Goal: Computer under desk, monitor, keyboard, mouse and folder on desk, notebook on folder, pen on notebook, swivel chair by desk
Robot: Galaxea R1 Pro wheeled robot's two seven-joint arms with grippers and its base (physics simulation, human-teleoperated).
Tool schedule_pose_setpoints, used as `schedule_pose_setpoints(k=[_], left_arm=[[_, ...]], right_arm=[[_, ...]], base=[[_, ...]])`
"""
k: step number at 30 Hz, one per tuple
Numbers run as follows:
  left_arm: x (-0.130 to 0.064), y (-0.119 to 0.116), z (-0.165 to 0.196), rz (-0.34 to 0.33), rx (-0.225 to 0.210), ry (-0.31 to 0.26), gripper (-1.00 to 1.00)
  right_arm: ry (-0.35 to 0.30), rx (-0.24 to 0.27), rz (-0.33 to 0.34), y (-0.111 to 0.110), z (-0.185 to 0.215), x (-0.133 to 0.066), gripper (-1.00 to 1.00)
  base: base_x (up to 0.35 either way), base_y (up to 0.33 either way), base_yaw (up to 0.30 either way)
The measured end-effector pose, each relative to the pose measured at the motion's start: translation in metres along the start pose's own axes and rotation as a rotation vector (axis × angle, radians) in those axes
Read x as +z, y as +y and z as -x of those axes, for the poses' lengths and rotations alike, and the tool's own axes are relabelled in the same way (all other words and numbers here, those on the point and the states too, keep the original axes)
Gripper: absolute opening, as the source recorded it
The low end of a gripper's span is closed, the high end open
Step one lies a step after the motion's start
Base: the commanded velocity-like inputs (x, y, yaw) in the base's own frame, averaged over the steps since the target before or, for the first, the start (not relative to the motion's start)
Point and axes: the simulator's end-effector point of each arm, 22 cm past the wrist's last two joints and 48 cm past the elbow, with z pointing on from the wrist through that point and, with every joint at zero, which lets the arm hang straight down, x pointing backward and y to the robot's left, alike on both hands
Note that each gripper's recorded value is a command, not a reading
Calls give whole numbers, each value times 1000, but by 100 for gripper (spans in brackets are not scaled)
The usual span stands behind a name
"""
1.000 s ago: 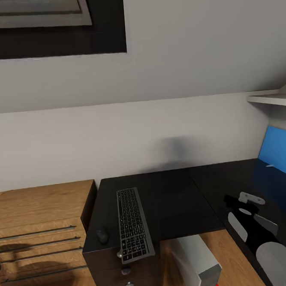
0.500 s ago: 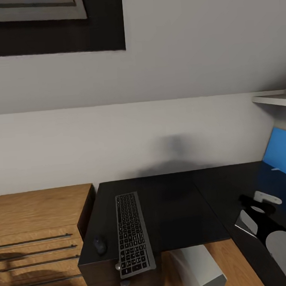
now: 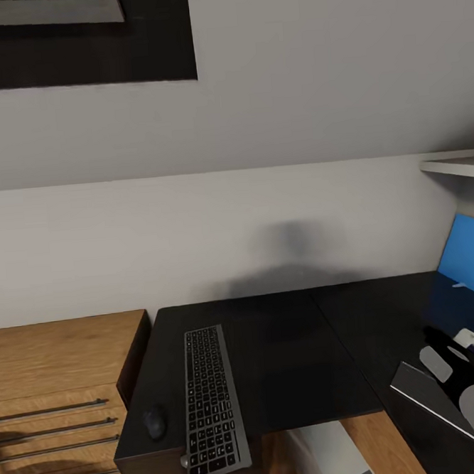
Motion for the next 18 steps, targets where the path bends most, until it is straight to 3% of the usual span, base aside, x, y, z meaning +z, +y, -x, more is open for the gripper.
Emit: schedule_pose_setpoints(k=[5,7,10,18], left_arm=[[1,-2,3,-1,-5,-7,100],[3,-2,2,0,-6,-9,100],[6,-3,1,1,-8,-10,100],[15,-4,-5,0,-9,-11,100]], right_arm=[[9,-15,-1,-2,-1,2,100],[22,-42,2,-2,-5,3,100],[88,-132,8,0,-19,5,100],[110,-162,8,5,-16,13,100]], base=[[2,-2,0],[0,0,0],[0,0,0],[0,0,0]])
